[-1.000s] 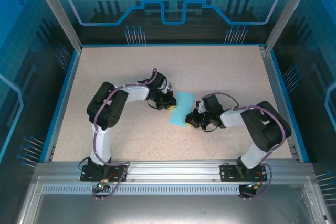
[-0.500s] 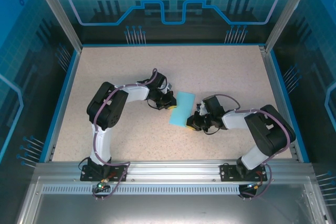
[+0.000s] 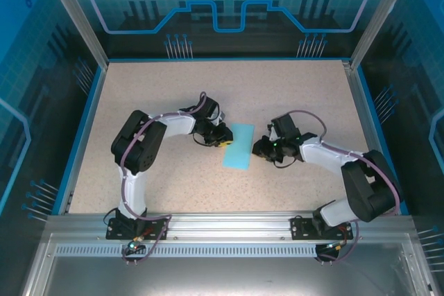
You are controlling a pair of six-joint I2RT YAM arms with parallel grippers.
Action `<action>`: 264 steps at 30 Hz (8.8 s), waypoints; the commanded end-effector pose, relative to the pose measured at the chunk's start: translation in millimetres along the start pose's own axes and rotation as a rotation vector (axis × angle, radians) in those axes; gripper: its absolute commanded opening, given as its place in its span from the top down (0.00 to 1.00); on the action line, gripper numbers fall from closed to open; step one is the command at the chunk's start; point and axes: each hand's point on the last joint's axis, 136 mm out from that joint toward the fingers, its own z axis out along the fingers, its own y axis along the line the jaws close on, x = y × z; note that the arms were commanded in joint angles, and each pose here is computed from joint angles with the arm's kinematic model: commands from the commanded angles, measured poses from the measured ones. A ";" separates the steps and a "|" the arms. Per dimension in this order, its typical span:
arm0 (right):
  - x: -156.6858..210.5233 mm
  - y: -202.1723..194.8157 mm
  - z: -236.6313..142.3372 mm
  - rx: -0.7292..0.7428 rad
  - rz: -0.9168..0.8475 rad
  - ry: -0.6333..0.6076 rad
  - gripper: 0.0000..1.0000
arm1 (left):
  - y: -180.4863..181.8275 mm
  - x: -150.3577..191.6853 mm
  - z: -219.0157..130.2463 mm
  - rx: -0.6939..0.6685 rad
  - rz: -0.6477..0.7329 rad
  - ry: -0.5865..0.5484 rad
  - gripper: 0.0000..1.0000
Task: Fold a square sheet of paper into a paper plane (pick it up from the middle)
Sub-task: Fold the square sheet of paper in half at the center of the table, then fold the triangle a second time at the center of the table.
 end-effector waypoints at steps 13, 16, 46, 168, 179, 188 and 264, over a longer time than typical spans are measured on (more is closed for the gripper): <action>-30.0 25.9 30.1 -0.009 -0.030 0.061 0.69 | -5.0 -17.6 -54.4 0.167 -0.113 -0.076 0.53; -27.7 30.0 38.4 -0.012 -0.037 0.082 0.69 | -4.5 -16.9 -51.1 0.174 -0.117 -0.060 0.52; -19.7 -3.0 56.3 0.082 0.007 0.106 0.68 | -3.7 -6.4 -24.5 0.118 -0.090 0.027 0.50; -41.8 8.9 43.9 -0.060 0.027 0.079 0.66 | -16.2 40.8 -16.6 0.115 -0.149 0.071 0.49; -32.2 -1.9 8.7 -0.008 -0.041 -0.009 0.59 | -33.2 30.5 -14.0 0.188 -0.132 0.080 0.59; -9.8 2.4 4.9 -0.042 -0.121 0.011 0.60 | -39.7 12.7 -18.7 0.230 -0.115 0.067 0.68; 51.0 73.7 17.7 0.457 -0.934 -0.173 0.95 | -43.5 4.4 -26.3 0.206 -0.140 0.058 0.67</action>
